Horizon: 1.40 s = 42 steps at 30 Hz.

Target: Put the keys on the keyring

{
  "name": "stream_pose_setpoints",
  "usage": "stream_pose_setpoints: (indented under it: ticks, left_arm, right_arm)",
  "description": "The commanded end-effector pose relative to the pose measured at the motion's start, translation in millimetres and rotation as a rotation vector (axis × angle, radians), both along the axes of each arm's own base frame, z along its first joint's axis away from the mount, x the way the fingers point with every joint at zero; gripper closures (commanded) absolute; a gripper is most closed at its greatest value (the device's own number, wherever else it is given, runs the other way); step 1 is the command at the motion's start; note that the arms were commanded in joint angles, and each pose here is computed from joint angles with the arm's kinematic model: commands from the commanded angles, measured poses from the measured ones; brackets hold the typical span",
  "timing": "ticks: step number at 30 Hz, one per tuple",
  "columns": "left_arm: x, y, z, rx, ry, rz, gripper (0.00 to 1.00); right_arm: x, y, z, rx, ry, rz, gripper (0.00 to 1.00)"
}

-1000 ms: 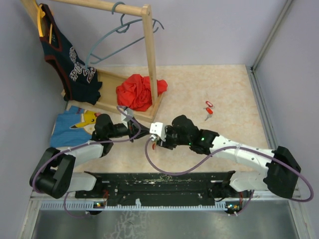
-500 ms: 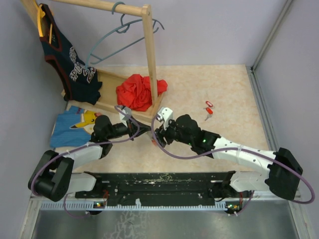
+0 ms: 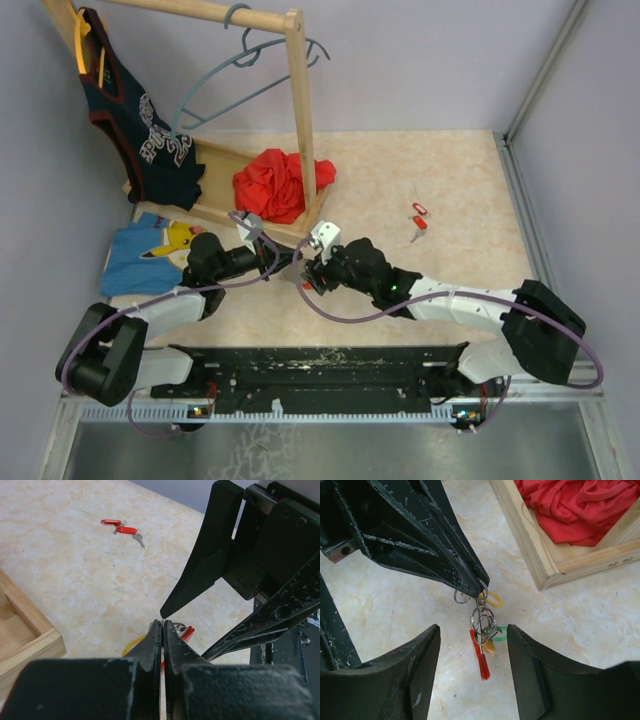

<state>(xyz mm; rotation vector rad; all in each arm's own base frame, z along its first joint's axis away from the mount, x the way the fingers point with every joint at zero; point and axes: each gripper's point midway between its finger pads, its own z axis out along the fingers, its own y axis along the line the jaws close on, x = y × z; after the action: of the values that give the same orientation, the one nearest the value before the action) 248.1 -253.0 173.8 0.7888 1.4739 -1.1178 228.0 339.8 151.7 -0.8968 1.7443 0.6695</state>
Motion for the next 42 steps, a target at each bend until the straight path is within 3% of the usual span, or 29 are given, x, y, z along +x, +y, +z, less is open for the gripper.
stream_pose_setpoints:
  ticks: [1,8,14,18,28,32,42]
  left_arm:
    - [-0.1,-2.8,15.1,-0.031,-0.048,-0.003,0.99]
    - [-1.1,-4.9,18.8,-0.037,-0.044,-0.007,0.99]
    - [0.2,-9.3,26.7,-0.048,-0.020,0.005,0.99]
    - [-2.4,-23.1,33.3,-0.038,0.005,-0.002,0.93]
    - [-19.2,-43.4,54.4,-0.098,0.083,-0.029,0.68]
    - [-13.7,-27.6,62.7,-0.136,0.120,0.095,0.65]
    - [-23.0,2.0,28.4,-0.285,0.420,0.266,0.63]
  right_arm:
    - [3.7,14.0,11.4,0.045,-0.081,0.035,0.46]
    - [2.3,18.3,-0.1,0.040,-0.094,0.062,0.60]
    - [1.2,21.5,-2.9,0.054,-0.098,0.076,0.86]
    - [1.6,21.3,-2.9,0.089,-0.097,0.062,0.97]
    - [2.1,13.4,0.0,0.162,-0.116,0.018,1.00]
    - [5.6,5.0,2.8,0.186,-0.131,-0.027,1.00]
    - [7.7,-3.9,14.5,0.291,-0.140,-0.088,1.00]
